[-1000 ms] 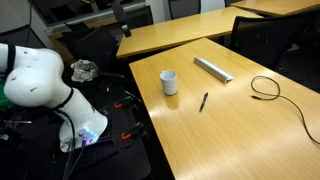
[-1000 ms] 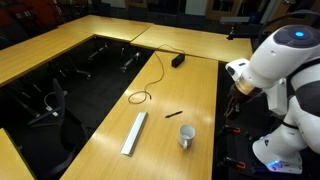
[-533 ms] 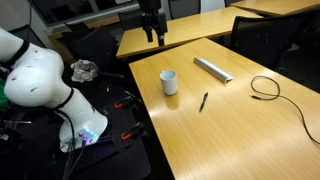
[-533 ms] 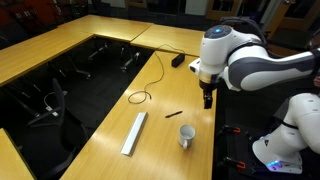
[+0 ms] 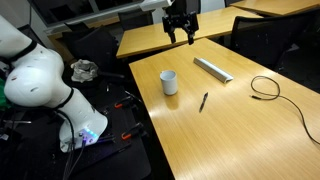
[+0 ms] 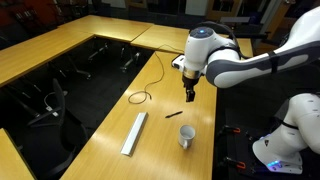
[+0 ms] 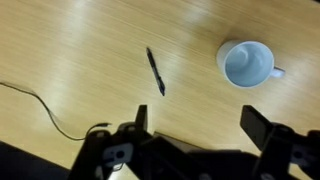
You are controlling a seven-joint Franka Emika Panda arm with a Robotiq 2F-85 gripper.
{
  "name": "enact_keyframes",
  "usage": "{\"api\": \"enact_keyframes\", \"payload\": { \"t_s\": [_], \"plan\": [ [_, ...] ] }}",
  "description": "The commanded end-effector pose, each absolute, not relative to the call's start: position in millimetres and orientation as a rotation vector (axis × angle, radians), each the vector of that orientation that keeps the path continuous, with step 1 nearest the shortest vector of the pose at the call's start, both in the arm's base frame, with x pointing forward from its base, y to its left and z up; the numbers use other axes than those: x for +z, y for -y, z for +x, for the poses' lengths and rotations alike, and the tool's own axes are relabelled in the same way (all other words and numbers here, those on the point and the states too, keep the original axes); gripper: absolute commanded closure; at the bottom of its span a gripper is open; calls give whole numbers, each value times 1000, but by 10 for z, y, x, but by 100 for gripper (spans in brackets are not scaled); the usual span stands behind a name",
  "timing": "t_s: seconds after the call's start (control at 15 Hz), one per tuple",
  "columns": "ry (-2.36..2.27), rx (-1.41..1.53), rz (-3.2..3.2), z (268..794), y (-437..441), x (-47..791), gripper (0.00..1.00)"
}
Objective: Put the black pen inside the white mug
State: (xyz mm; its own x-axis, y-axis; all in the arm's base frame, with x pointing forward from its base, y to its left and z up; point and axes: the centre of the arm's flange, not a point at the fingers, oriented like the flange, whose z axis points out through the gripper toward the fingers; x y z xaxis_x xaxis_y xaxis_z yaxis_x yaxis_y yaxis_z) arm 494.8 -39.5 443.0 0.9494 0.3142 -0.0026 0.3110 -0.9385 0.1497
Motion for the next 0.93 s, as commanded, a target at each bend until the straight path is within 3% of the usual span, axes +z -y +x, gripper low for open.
{"api": "enact_keyframes", "payload": {
  "t_s": [0.0, 0.87],
  "plan": [
    [-476, 34, 2954, 4951, 398, 4437, 0],
    [-633, 65, 2967, 5130, 692, 4054, 0]
  ]
}}
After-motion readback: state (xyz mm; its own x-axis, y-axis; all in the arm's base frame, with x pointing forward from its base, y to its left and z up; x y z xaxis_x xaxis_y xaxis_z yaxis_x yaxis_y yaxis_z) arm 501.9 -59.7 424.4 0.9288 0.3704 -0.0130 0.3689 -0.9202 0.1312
